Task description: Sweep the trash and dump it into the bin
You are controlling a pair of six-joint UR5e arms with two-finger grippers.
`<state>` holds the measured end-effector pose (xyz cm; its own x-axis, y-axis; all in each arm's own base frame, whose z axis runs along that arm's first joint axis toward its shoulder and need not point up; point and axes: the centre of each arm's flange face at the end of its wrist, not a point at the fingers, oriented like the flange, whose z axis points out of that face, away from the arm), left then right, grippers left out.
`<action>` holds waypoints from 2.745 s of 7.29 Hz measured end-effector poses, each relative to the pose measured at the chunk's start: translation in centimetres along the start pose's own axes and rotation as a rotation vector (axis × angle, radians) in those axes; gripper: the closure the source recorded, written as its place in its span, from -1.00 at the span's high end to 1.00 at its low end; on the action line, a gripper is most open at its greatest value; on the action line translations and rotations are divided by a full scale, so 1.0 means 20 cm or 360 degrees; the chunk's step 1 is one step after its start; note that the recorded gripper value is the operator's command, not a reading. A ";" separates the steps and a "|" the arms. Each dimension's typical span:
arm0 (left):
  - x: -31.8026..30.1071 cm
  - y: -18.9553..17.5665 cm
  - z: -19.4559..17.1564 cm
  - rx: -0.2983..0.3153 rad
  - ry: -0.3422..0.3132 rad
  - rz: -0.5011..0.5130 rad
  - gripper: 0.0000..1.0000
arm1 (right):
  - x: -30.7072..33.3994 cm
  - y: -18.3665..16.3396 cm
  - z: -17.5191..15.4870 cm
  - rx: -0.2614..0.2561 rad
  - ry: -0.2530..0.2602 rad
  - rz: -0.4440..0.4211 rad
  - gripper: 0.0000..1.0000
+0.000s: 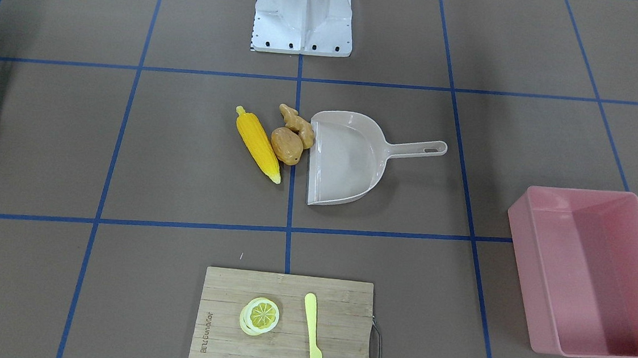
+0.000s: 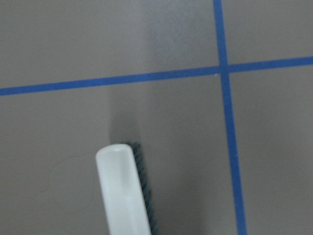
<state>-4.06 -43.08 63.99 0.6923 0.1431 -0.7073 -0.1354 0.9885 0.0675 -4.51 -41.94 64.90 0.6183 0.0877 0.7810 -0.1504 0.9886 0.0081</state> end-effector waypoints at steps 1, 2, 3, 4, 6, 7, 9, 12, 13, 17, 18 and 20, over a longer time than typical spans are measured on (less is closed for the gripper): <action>0.05 -0.03 -0.03 0.0026 0.0042 0.0027 0.96 | -0.11 0.11 0.01 -0.0028 -0.0008 0.0020 0.99; 0.11 -0.07 -0.07 0.0054 0.0063 0.0069 0.96 | -0.19 0.24 0.00 -0.0054 0.0014 0.0000 1.00; 0.22 -0.11 -0.10 0.0076 0.0072 0.0147 0.96 | -0.21 0.35 0.00 -0.0076 0.0053 -0.0027 1.00; 0.42 -0.21 -0.13 0.0093 0.0081 0.0289 0.96 | -0.21 0.43 0.00 -0.0097 0.0083 -0.0059 1.00; 0.93 -0.47 -0.20 0.0165 0.0118 0.0646 0.96 | -0.19 0.52 0.01 -0.0136 0.0129 -0.0122 1.00; 1.20 -0.54 -0.24 0.0204 0.0142 0.0819 0.96 | -0.18 0.54 0.03 -0.0151 0.0146 -0.0138 1.00; 1.56 -0.62 -0.28 0.0278 0.0192 0.1074 0.96 | -0.16 0.56 0.08 -0.0183 0.0169 -0.0148 1.00; 2.26 -0.62 -0.20 0.0429 0.0318 0.1572 0.96 | -0.14 0.58 0.13 -0.0235 0.0173 -0.0151 0.98; 2.47 -0.59 -0.17 0.0460 0.0339 0.1691 0.96 | -0.15 0.59 0.15 -0.0252 0.0175 -0.0161 0.87; 2.73 -0.51 -0.06 0.0644 0.0319 0.1907 0.96 | -0.14 0.61 0.20 -0.0287 0.0198 -0.0179 -0.29; 2.71 -0.52 -0.01 0.0650 0.0297 0.1908 0.96 | -0.14 0.61 0.21 -0.0289 0.0200 -0.0180 -0.71; 2.65 -0.48 0.09 0.0667 0.0338 0.2024 0.96 | -0.13 0.61 0.21 -0.0293 0.0201 -0.0180 -1.00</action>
<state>35.11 -45.00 27.14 0.1237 0.9885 -0.0867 -0.3433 0.1246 0.9309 -11.25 -30.61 65.54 0.7164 -0.0215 0.6973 0.0610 0.9976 -0.0319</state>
